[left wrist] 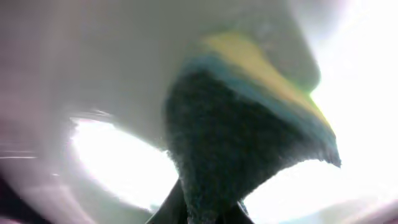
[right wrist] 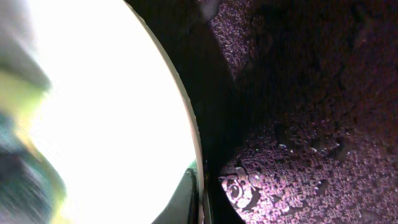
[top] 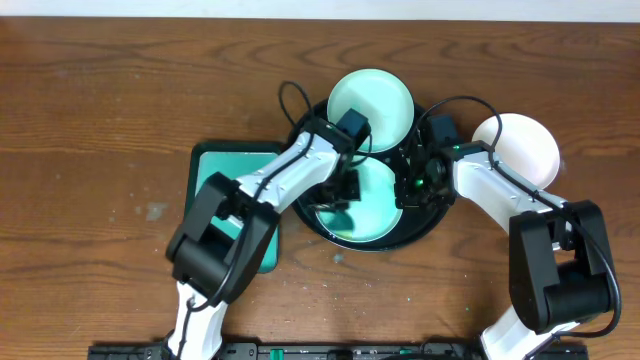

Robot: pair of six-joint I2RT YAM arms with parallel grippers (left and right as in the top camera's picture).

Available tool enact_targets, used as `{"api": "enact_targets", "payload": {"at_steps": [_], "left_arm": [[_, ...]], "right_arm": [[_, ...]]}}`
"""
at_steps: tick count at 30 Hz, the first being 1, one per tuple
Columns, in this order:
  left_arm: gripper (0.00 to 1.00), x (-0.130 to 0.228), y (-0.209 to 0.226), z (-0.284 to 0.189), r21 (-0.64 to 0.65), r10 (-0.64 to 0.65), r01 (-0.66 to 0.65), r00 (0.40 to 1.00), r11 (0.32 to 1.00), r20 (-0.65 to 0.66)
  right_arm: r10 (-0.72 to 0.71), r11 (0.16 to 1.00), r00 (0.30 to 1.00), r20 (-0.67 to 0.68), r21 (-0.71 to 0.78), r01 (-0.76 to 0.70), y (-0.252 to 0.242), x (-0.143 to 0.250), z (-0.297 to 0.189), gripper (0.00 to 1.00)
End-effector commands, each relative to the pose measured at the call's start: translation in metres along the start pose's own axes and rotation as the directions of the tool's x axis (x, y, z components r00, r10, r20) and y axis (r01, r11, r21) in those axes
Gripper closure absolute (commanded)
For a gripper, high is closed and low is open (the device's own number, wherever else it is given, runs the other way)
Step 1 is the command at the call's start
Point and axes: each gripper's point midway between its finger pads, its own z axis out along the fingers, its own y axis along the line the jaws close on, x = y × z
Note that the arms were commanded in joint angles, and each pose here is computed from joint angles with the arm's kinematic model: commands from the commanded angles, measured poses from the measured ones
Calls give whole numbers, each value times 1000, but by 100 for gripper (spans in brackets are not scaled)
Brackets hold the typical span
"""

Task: Clean dirty plates on tray and stack at the side
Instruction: 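Scrub the pale green plate with the sponge held by left gripper, then put the sponge back in the soapy tray with the left gripper, then lift the pale green plate with the right gripper and carry right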

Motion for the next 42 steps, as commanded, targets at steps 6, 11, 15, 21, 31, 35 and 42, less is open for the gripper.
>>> {"api": "enact_targets", "payload": {"at_steps": [6,11,15,21,31,35,42], "left_arm": [[93,-28,64,-81,-229,-12,89,948,969,317],[93,-24,109,-157,-219,-58,173,890,960,452],[92,-21,177,-158,-305,-164,322,879,896,447],[92,-1,214,-69,-178,-336,378,914,909,226],[39,3,213,-129,-20,-344,369,884,929,317],[30,14,207,-179,79,-335,339,816,937,471],[29,57,201,-270,250,-331,218,600,944,728]], "right_arm": [[-1,998,999,-36,67,4,-14,9,11,99],[-2,998,999,-35,69,4,-14,9,11,99],[34,990,999,-8,140,-32,-26,5,10,99],[23,988,1000,20,153,-26,-26,-2,10,97],[-209,957,948,238,248,149,29,-33,-65,99],[-370,914,830,417,321,247,74,-48,-112,99],[-511,833,530,676,239,499,212,-56,-138,99]]}}
